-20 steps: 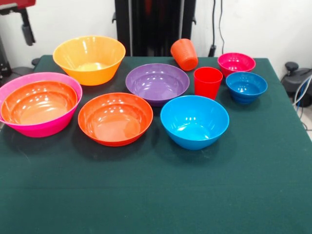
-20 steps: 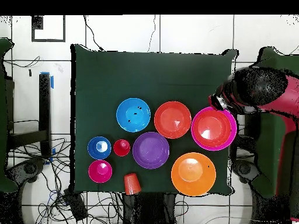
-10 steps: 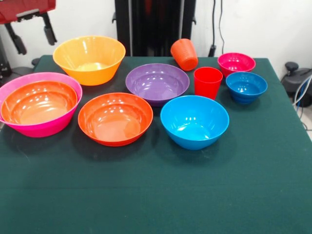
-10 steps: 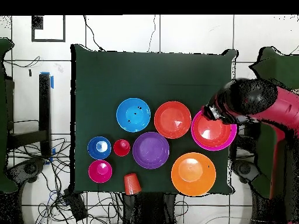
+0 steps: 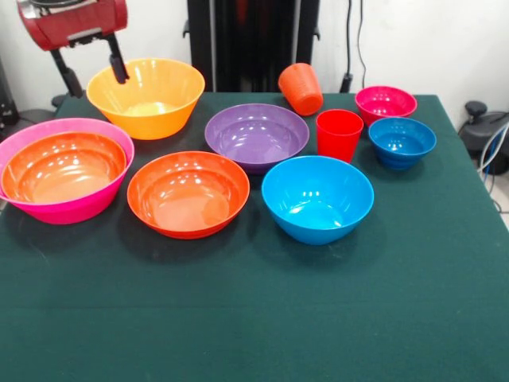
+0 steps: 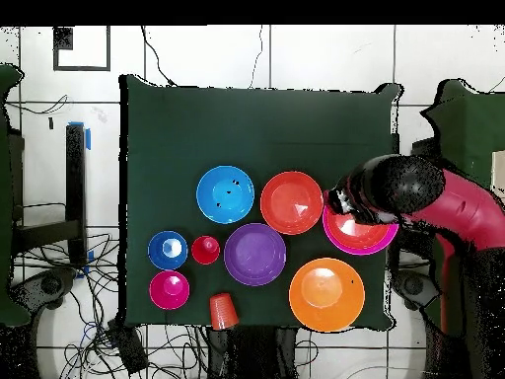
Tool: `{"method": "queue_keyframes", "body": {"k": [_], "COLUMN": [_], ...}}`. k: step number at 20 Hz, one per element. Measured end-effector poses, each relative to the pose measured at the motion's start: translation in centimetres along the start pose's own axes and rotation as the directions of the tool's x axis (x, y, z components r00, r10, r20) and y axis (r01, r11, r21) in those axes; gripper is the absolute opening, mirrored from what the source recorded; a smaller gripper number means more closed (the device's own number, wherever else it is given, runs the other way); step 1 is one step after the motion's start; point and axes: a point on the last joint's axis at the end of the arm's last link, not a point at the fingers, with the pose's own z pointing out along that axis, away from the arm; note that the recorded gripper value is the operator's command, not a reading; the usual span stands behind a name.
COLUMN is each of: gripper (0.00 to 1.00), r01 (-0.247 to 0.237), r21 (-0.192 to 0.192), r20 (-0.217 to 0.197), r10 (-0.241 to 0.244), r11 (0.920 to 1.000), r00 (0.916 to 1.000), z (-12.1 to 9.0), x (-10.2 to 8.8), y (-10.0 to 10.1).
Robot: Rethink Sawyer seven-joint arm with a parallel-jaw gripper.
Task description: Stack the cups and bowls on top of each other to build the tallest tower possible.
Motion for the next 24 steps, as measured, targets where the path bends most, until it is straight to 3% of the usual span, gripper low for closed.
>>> {"method": "queue_keyframes", "body": {"k": [12, 15, 18, 20, 21, 23, 24], "gripper": [1.0, 1.0, 1.0, 1.0, 1.0, 1.0, 1.0], "r01": [-0.083, -0.135, -0.208, -0.23, -0.278, -0.303, -0.333], "r21": [-0.01, -0.002, 0.025, 0.035, 0.054, 0.063, 0.074], "r20": [-0.029, -0.064, -0.092, -0.098, -0.106, -0.109, -0.112], "r10": [0.082, 0.135, 0.21, 0.232, 0.282, 0.308, 0.34], "r11": [0.9965, 0.9909, 0.9777, 0.9726, 0.9592, 0.9509, 0.94], "r00": [0.9962, 0.9888, 0.9734, 0.9677, 0.9536, 0.945, 0.9339], "z": [2.9, 3.6, 3.5, 3.4, 3.1, 2.9, 2.7], "x": [3.0, 4.3, 5.5, 5.8, 6.4, 6.7, 7.2], "y": [1.5, 2.1, 2.5, 2.5, 2.6, 2.6, 2.6]}}
